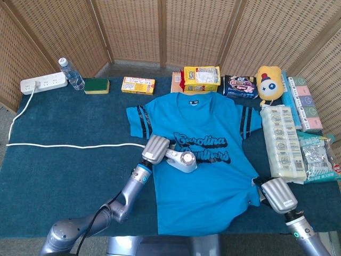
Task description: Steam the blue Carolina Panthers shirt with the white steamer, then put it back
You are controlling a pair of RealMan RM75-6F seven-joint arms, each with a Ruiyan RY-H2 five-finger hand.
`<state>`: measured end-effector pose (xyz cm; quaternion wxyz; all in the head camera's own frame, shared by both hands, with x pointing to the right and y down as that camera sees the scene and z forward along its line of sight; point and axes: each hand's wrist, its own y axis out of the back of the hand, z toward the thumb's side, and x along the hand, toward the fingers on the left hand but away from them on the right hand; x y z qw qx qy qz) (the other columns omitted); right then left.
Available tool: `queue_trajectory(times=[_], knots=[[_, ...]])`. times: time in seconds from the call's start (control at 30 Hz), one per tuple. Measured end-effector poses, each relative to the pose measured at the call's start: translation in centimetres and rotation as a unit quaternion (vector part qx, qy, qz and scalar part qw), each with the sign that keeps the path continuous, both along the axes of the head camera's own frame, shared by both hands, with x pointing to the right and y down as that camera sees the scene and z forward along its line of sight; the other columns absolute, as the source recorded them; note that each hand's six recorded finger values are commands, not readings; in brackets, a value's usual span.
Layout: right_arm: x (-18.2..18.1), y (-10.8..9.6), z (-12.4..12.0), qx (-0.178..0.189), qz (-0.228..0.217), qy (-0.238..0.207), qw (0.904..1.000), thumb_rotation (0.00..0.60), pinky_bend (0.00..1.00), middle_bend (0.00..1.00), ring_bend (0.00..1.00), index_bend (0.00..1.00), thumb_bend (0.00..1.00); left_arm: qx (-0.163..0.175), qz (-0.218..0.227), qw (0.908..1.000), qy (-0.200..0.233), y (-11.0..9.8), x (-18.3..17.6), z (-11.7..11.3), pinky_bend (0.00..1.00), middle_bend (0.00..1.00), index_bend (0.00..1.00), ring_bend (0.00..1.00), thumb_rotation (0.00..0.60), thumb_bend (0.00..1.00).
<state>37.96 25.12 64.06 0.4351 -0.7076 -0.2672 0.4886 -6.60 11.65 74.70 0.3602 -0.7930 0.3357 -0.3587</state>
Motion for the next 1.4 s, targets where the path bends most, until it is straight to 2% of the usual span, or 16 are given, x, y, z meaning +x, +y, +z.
queue_trajectory(times=[0.5,1.07,1.2,1.4], knots=[[-0.4,0.2,-0.1,0.000,-0.004,-0.002,1.0000,0.600,0.80,0.57,0.66,0.57,0.59,-0.013,0.040,0.9986,0.033,2.6,0.1,-1.3,0.74,0.76,0.68,0.68,0.600,0.40],[-0.8,0.3,0.0,-0.001,-0.009,-0.004,1.0000,0.600,0.80,0.57,0.66,0.57,0.59,-0.028,0.110,0.9915,0.064,7.0,0.1,-3.6,0.74,0.76,0.68,0.68,0.600,0.40],[-0.9,0.3,0.1,-0.001,-0.011,-0.005,0.9999,0.600,0.80,0.57,0.66,0.57,0.59,-0.021,0.112,0.9914,0.064,7.1,-1.1,-4.1,0.74,0.76,0.68,0.68,0.600,0.40],[-1.2,0.2,0.3,-0.003,-0.014,-0.006,0.9999,0.600,0.80,0.57,0.66,0.57,0.59,-0.009,0.083,0.9948,0.058,5.6,-3.8,-4.6,0.74,0.76,0.68,0.68,0.600,0.40]])
